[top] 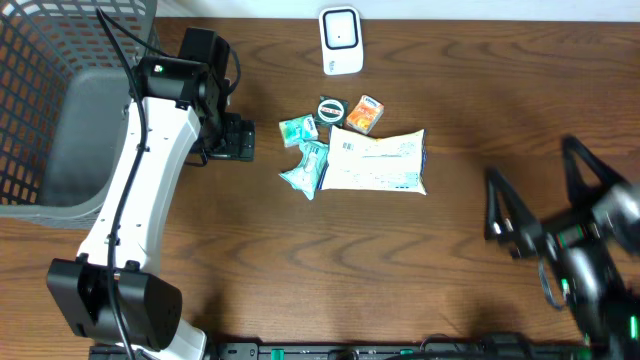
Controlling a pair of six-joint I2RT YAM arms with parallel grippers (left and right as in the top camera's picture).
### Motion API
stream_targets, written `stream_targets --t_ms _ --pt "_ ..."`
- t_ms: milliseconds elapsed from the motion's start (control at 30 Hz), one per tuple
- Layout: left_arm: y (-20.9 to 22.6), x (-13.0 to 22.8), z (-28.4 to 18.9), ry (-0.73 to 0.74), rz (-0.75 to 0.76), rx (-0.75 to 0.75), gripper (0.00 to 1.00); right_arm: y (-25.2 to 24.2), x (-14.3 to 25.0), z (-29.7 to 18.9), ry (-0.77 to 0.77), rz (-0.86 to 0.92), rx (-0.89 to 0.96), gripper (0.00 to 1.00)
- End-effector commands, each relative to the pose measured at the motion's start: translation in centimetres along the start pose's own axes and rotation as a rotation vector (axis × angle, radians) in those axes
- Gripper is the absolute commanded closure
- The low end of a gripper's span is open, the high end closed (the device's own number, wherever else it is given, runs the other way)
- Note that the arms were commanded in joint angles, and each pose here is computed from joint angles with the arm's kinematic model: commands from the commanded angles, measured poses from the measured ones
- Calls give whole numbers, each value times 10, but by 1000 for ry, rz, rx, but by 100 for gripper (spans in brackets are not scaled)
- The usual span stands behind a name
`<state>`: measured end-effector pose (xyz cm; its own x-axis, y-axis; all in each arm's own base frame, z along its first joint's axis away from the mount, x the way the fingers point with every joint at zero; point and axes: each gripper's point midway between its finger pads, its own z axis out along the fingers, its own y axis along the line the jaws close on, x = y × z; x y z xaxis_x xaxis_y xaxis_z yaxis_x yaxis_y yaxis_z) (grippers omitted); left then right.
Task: Scan the item barcode
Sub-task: 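Raise the right arm and reach toward the white snack bag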
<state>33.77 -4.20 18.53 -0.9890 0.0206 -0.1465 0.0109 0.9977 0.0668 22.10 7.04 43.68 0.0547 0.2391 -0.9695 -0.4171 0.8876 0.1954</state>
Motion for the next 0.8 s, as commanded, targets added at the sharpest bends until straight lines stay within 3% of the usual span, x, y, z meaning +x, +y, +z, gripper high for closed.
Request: stream_targets --t_ms 0,400,767 --pt "4 0 2 4 -15 -17 2 -15 27 32 203 -13 14 1" --pt "4 0 2 4 -15 -17 2 -26 127 101 752 112 -7 1" --pt "4 0 2 4 -15 -17 2 11 193 112 979 266 -205 1"
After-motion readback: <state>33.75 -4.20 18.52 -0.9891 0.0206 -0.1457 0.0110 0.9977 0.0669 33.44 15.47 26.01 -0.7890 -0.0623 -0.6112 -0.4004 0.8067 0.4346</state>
